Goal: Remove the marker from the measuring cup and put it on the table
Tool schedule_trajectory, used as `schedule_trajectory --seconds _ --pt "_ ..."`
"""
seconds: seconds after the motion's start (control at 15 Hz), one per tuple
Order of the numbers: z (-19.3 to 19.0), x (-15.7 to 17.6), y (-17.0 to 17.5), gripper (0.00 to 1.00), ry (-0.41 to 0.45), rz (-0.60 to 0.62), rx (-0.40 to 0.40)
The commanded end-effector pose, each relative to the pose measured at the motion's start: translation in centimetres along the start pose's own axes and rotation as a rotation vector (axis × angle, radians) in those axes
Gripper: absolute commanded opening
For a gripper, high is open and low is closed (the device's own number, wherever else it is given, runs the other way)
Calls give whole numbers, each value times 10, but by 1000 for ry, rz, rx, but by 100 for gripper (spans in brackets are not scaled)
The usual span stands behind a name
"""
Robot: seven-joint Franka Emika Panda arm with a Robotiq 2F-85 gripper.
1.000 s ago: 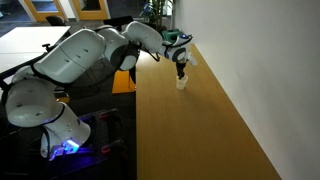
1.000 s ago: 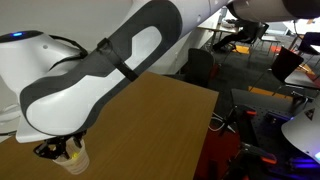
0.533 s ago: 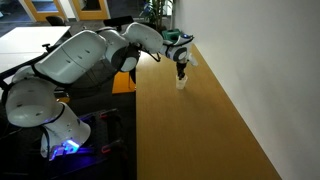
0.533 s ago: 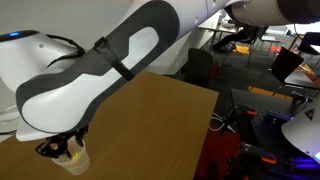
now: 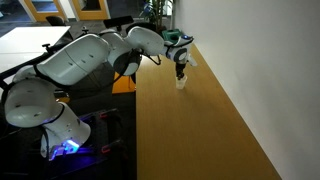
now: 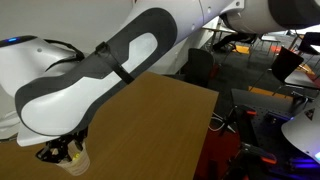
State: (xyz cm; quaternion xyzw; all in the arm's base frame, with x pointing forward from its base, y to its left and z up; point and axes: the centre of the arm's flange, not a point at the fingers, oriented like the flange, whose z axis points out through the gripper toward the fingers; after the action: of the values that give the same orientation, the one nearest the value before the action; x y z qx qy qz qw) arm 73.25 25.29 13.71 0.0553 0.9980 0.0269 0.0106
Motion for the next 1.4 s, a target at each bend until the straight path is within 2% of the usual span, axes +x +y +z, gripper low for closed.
schedule_trajectory --seconds 0.0,0.13,0.27,0.67,1.33 --pt "0 -18 5 14 42 -24 -13" --pt "1 -17 6 0 52 -32 -13" --pt "-2 -18 6 4 56 -32 -13" --pt "-19 -17 4 5 14 16 1" --pt "-79 5 20 5 -29 208 -2"
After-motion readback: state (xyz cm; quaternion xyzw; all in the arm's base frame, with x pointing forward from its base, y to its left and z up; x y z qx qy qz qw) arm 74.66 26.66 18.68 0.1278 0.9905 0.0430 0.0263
